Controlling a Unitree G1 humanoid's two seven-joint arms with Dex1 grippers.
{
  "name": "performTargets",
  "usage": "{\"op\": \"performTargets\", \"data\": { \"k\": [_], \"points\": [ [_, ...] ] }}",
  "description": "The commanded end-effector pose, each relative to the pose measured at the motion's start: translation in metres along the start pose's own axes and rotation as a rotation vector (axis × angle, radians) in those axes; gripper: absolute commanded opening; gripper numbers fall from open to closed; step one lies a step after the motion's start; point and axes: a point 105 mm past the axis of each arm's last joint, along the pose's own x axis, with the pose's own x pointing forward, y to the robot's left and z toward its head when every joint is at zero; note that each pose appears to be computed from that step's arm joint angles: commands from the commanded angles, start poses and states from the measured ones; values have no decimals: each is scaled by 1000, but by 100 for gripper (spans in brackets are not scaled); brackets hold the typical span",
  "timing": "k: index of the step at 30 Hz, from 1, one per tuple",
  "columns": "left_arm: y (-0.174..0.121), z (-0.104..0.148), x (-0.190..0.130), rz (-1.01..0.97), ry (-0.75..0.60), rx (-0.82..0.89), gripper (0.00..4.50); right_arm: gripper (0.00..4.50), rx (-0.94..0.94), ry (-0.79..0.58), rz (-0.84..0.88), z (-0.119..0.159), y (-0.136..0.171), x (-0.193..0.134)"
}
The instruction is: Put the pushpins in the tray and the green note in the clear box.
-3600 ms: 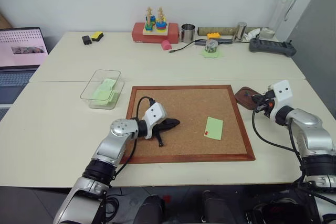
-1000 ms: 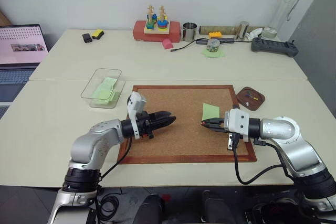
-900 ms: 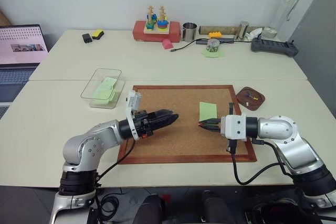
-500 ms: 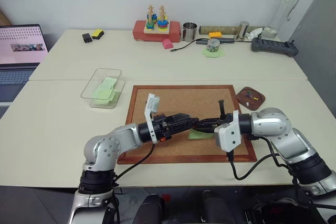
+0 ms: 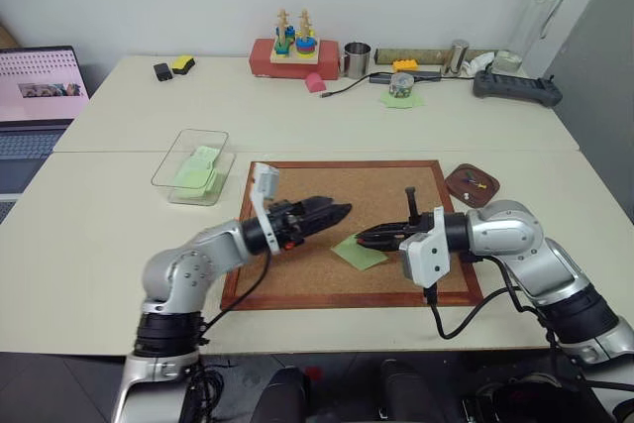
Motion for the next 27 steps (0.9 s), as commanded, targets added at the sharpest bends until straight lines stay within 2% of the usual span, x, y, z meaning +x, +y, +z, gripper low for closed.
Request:
{"op": "performTargets", "data": {
  "k": [1,8,15,19,27],
  "points": [
    [-13,5,-13,-50,32,115,401,0,2,9,-53,-1,-15,-11],
    [-27,-30,-16,-127,200,230,401,0,15,8,-60,-2,-16,-12],
    [-14,-40,8,-117,182,243,401,0,23,-33,-72,8,-22,-11],
    [-16,-43,23,-166,184,234,401,0,31,-49,-74,12,-23,-10],
    [-22,-39,33,-235,156,161,257,0,50,-47,-80,13,-24,-10]
  ]
}}
